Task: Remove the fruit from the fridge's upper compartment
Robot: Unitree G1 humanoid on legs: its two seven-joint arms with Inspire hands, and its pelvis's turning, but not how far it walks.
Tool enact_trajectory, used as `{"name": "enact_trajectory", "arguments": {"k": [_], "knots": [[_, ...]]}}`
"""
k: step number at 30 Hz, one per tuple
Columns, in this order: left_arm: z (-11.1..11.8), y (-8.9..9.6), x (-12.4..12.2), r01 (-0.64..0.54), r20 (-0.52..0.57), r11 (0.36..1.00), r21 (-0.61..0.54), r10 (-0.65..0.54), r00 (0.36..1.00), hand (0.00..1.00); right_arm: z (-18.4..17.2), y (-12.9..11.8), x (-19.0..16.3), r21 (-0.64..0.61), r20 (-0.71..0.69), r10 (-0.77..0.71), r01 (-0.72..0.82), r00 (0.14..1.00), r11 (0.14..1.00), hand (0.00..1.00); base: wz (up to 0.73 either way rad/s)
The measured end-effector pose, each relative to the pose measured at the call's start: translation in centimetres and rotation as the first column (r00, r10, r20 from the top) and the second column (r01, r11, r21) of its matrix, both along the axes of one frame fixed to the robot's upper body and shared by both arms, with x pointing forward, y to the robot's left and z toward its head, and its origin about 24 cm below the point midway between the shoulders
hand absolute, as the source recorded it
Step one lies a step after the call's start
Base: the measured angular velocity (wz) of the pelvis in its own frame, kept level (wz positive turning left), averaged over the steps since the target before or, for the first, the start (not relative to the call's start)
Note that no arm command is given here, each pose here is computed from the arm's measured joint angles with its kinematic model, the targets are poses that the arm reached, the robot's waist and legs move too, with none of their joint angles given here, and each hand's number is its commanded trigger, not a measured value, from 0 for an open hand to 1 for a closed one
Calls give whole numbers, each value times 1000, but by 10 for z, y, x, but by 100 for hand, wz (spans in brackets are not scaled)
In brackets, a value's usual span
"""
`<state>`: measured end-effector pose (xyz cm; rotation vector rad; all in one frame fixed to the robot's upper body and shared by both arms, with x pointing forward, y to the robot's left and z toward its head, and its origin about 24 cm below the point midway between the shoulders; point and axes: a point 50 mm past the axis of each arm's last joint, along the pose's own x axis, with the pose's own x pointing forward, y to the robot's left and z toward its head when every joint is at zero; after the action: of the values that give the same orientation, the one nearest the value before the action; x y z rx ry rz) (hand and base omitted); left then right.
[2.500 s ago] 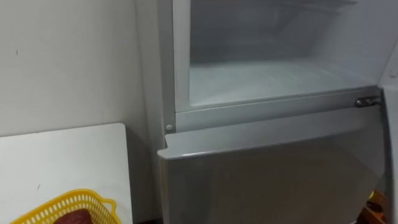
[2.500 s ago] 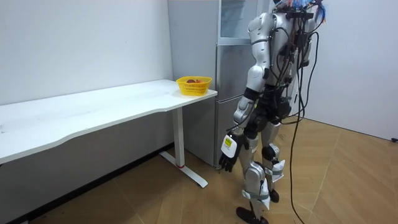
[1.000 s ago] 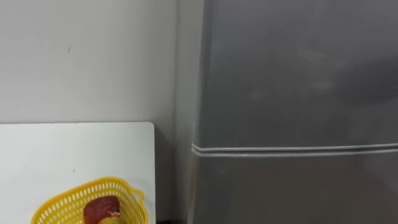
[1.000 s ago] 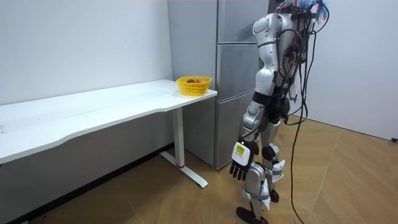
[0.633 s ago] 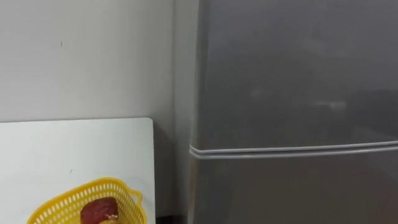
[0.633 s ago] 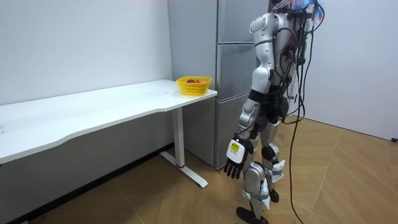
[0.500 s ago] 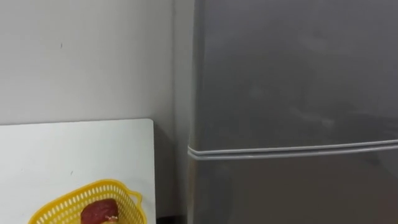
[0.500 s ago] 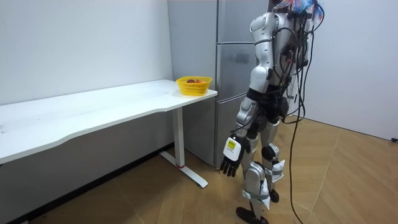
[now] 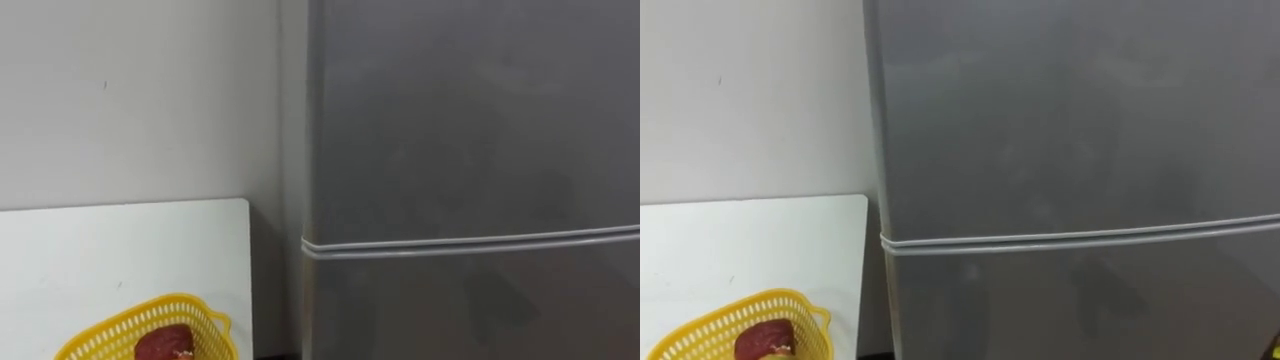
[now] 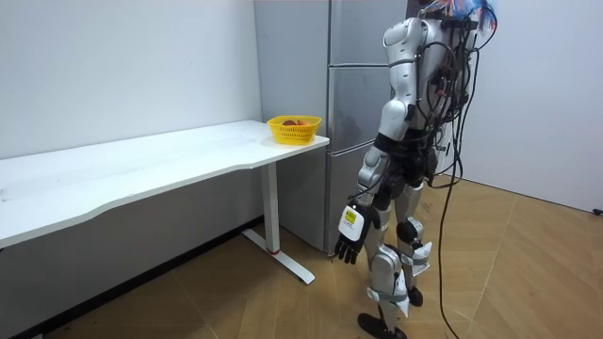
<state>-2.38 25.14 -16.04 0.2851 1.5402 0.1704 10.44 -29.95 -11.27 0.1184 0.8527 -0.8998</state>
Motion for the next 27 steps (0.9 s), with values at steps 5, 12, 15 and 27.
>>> {"name": "enact_trajectory", "arguments": {"k": [5,12,15,27], "knots": [[-1,-3,-1,-1,-3,1000,-31,1,1000,0,-20,12,-25,95,-100,37,-27,994,995,0,0],[-1,-4,-3,-11,-12,997,-73,10,1000,0,-36,22,-47,225,-155,99,-62,983,972,0,0],[-2,-5,-5,-19,-18,996,-83,18,1000,0,-43,29,-58,271,-212,159,-98,964,957,0,0],[-4,-7,-3,-24,-56,996,-90,19,998,0,-53,46,-78,396,-322,454,-317,831,862,0,-1]]}}
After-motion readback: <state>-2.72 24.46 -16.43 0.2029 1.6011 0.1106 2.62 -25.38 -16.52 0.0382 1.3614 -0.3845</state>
